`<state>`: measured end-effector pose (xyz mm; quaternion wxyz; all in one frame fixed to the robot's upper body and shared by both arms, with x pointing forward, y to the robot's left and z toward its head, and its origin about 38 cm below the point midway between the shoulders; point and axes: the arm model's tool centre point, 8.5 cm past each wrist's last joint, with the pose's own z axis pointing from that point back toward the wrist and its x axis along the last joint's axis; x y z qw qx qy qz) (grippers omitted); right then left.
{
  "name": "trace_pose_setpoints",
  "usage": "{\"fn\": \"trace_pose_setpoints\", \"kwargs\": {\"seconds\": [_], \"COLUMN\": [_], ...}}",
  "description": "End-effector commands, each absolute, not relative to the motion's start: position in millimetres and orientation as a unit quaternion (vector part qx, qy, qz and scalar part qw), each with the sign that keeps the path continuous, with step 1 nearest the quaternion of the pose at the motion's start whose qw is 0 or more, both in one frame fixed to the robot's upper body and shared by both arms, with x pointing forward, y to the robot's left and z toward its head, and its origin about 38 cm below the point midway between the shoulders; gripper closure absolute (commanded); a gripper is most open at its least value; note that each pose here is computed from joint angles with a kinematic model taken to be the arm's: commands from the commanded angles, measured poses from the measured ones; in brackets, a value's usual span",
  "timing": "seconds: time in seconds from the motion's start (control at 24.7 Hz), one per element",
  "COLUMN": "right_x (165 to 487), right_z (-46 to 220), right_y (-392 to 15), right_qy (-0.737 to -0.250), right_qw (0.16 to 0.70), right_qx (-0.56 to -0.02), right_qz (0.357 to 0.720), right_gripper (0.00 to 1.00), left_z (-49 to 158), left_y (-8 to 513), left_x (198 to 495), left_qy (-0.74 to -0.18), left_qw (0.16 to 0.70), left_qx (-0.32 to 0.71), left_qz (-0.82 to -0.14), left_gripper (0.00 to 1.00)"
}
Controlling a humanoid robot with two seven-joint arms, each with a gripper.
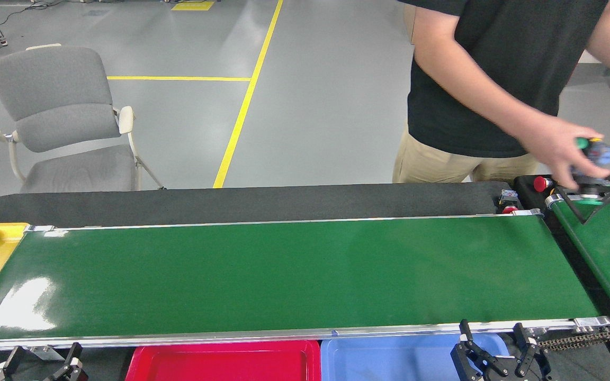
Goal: Pick switch part from conveyor to tray
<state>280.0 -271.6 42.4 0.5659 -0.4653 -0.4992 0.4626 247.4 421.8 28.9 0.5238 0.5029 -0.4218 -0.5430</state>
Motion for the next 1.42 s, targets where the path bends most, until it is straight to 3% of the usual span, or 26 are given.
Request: {"fn": "trace_pose_setpoints", "kwargs": {"seconds": [0.0,0.73,0.93,1.21,1.37], "right_x": [286,290,305,302,290], "right_z": [51,55,67,64,51], "right_y": [-273,-273,-271,-271,-251], "right_qy": [-0.509,-0.512,-0.523,-0.520,-0.525], "right_qw": [0.556,0.549,0.538,0.539,0.541], "right_qx": [-0.473,-0.475,-0.481,-0.479,-0.451], "right_qz": [0.457,0.459,0.453,0.458,0.479], "right_gripper": [0.00,0.00,0.00,0.00,0.00], "left_z": [38,39,41,41,37], "left_y": [426,425,425,425,426], "left_x": [251,254,256,255,251], "left_qy": [-0.428,-0.434,-0.435,-0.435,-0.431], "left_qw": [0.512,0.512,0.509,0.510,0.514], "left_qx": [0.514,0.515,0.516,0.516,0.513], "left_qz": [-0.539,-0.533,-0.533,-0.534,-0.535], "left_gripper": [0.00,0.00,0.00,0.00,0.00]}}
